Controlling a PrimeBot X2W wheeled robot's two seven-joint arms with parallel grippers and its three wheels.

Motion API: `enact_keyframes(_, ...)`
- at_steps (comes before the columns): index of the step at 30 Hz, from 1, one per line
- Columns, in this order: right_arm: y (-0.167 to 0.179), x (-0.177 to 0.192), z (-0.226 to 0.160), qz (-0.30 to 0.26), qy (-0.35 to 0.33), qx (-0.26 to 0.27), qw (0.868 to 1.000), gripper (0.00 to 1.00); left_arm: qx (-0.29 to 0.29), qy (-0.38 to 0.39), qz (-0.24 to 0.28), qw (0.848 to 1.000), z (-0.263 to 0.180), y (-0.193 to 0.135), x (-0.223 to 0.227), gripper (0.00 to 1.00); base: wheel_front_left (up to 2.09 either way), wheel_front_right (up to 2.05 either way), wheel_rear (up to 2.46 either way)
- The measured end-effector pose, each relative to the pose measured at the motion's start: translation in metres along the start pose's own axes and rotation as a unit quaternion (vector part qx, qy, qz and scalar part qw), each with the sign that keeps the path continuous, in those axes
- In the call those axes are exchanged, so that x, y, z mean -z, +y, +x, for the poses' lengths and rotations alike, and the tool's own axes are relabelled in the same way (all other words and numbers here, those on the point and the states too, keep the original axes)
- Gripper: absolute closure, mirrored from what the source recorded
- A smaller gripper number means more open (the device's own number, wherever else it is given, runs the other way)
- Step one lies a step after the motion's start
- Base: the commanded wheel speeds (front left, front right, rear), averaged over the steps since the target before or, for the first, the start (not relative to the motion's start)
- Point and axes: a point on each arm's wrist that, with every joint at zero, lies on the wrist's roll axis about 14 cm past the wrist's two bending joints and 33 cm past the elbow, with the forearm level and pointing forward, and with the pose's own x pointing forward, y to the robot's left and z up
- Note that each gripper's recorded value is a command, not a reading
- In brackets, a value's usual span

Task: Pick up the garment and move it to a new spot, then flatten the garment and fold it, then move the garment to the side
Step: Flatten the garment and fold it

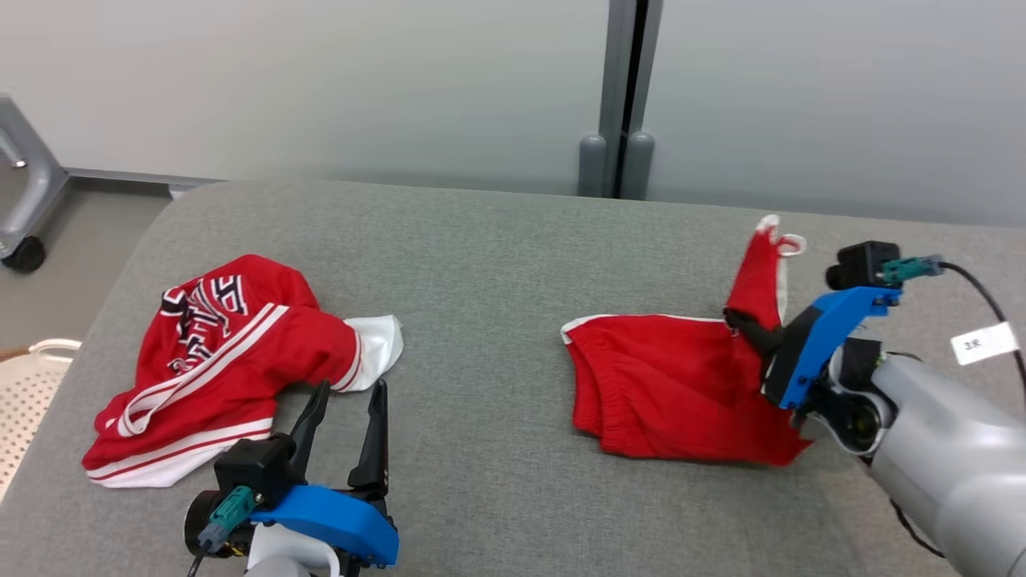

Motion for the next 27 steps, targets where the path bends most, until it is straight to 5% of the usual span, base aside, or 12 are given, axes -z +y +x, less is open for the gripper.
enact_keyframes(12,0.095,0.054,0.044,-0.024,0.095,-0.089,0.991,1.00,-0.060,0.010,-0.008,0.998,-0.025,0.035,0.009,0.00,0.00,0.00,0.00)
enact_keyframes(14,0.103,0.060,0.045,-0.015,0.098,-0.096,0.990,0.28,-0.063,0.010,-0.009,0.998,-0.025,0.036,0.009,0.00,0.00,0.00,0.00)
enact_keyframes(15,0.105,0.062,0.045,-0.013,0.096,-0.098,0.990,0.00,-0.063,0.011,-0.009,0.998,-0.025,0.036,0.009,0.00,0.00,0.00,0.00)
enact_keyframes(23,0.130,0.038,0.026,0.042,0.024,-0.147,0.988,0.00,-0.045,0.002,-0.009,0.999,-0.015,0.027,0.003,0.00,0.00,0.00,0.00)
enact_keyframes(27,0.104,0.002,0.006,0.050,-0.063,-0.137,0.987,0.00,-0.030,-0.008,-0.006,1.000,-0.010,0.018,-0.003,0.00,0.00,0.00,0.00)
